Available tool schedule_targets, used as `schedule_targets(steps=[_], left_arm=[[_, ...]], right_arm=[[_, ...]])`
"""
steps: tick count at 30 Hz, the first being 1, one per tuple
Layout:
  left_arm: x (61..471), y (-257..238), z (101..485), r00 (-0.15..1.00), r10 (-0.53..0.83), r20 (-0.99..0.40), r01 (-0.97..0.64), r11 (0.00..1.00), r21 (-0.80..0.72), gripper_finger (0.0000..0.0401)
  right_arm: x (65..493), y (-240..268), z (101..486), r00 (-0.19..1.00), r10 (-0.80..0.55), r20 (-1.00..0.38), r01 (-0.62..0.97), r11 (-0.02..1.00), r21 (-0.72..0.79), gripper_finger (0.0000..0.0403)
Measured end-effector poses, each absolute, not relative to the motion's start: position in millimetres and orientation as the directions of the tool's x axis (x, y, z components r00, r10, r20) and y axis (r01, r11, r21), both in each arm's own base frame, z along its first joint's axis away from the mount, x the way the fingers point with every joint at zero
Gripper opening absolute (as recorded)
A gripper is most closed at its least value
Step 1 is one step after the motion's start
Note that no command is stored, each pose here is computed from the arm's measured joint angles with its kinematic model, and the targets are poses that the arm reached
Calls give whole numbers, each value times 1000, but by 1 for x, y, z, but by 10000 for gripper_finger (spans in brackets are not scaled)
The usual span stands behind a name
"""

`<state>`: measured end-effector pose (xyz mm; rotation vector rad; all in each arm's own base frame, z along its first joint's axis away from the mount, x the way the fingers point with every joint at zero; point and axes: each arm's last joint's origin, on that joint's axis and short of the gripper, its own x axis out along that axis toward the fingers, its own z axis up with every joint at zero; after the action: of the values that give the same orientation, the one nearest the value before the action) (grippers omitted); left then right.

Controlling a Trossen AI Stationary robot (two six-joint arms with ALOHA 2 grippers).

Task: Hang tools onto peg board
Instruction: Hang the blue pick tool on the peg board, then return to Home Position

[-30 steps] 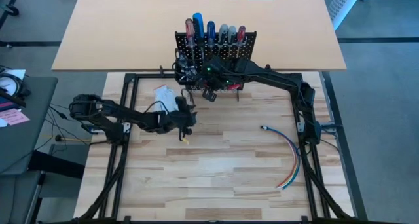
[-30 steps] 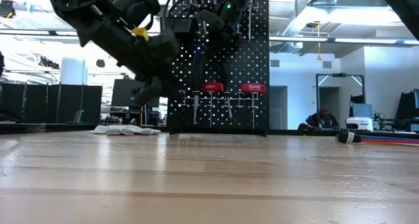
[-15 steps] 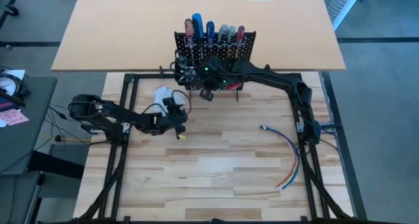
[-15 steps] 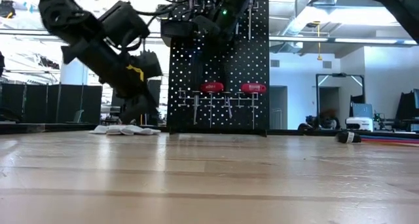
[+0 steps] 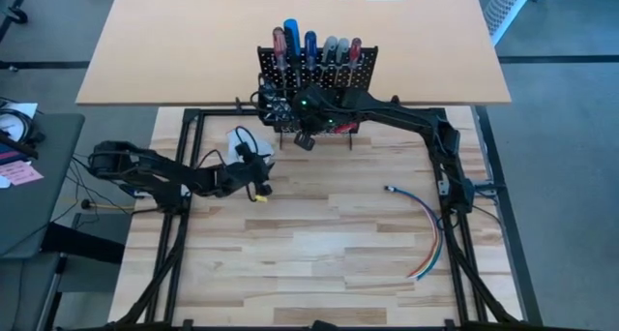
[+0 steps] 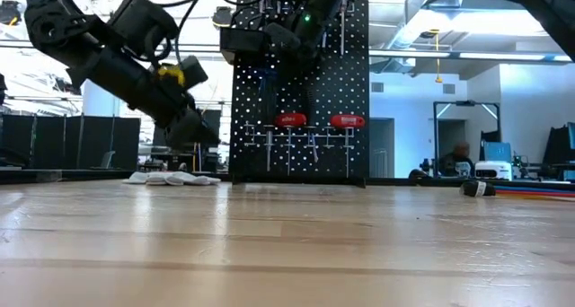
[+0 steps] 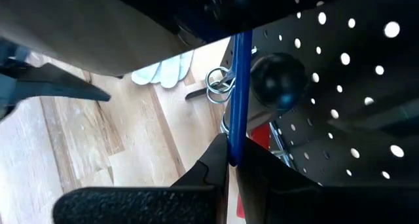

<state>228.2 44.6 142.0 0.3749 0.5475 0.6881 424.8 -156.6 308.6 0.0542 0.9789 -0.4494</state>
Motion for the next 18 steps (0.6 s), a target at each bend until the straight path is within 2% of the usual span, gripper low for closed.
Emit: schedule_targets(steps=[9, 18], left_arm=[[228, 43, 150, 712, 613, -342, -472, 779, 412, 129], [228, 43, 150, 712, 612, -344, -480, 782, 399, 129]], right_arm=[[424, -156, 307, 462, -341, -818, 386, 908, -161, 34], [413, -148, 318, 438, -325, -838, 319, 928, -193, 125]])
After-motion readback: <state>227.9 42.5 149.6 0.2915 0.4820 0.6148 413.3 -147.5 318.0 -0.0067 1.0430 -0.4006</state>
